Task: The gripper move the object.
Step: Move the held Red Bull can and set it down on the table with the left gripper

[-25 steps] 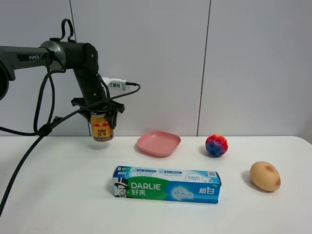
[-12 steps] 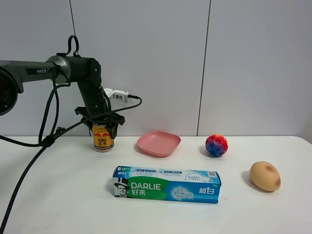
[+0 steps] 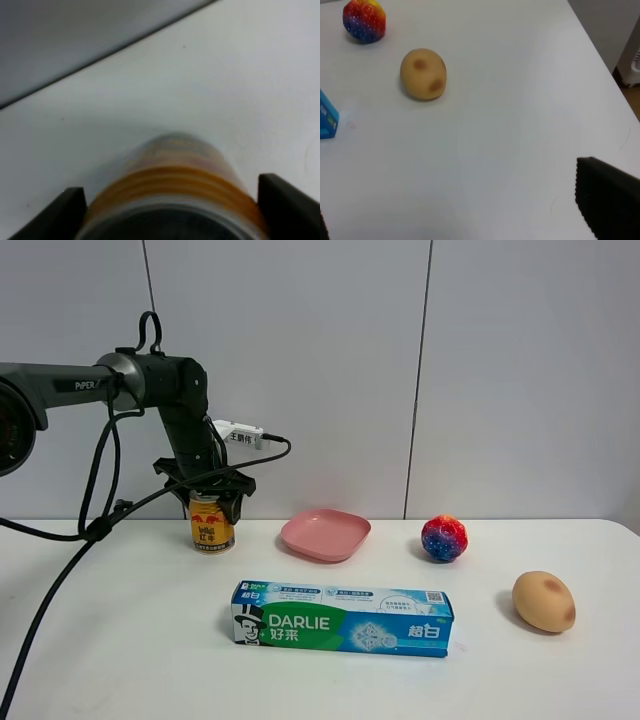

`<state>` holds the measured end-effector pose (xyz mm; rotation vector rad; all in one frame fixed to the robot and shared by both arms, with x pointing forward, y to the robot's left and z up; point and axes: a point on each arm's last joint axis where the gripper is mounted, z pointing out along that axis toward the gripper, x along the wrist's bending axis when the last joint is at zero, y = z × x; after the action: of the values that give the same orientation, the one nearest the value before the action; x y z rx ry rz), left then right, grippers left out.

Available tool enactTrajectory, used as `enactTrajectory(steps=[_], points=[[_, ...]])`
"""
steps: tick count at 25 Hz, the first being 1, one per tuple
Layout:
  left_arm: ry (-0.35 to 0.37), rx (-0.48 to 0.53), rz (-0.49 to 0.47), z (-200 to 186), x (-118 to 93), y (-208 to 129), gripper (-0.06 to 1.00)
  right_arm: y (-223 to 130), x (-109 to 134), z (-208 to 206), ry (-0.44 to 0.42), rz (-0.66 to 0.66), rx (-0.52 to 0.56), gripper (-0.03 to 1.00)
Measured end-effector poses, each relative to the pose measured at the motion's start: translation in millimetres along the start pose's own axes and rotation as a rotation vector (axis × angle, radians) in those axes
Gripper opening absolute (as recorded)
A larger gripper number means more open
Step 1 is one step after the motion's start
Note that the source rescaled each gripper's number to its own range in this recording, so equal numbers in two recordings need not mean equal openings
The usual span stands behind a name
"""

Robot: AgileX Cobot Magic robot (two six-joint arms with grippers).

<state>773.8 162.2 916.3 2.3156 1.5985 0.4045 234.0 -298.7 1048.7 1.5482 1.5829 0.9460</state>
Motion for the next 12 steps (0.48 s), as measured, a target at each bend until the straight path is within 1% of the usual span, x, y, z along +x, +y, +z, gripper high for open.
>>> enactTrajectory(steps=[1, 3, 7, 9, 10, 12], points=[[0.0, -0.001, 0.001, -0.5, 0.0, 0.2, 0.33, 0.0, 0.0, 0.0, 0.0, 0.0, 0.0, 1.0], [0.002, 0.001, 0.005, -0.5, -0.3, 0.0, 0.38, 0.0, 0.0, 0.0, 0.0, 0.0, 0.0, 1.0], [0.007, 0.048, 0.022, -12.6, -4.5, -1.2, 0.4, 0.0, 0.0, 0.0, 0.0, 0.0, 0.0, 1.0], [0.014, 0.067, 0.033, -35.2, -7.5, 1.3, 0.4, 0.0, 0.0, 0.0, 0.0, 0.0, 0.0, 1.0], [0.02, 0.055, 0.036, -49.1, -7.6, 4.4, 0.4, 0.0, 0.0, 0.0, 0.0, 0.0, 0.0, 1.0], [0.036, -0.029, 0.04, -97.2, -6.6, 15.9, 0.4, 0.0, 0.0, 0.0, 0.0, 0.0, 0.0, 1.0]])
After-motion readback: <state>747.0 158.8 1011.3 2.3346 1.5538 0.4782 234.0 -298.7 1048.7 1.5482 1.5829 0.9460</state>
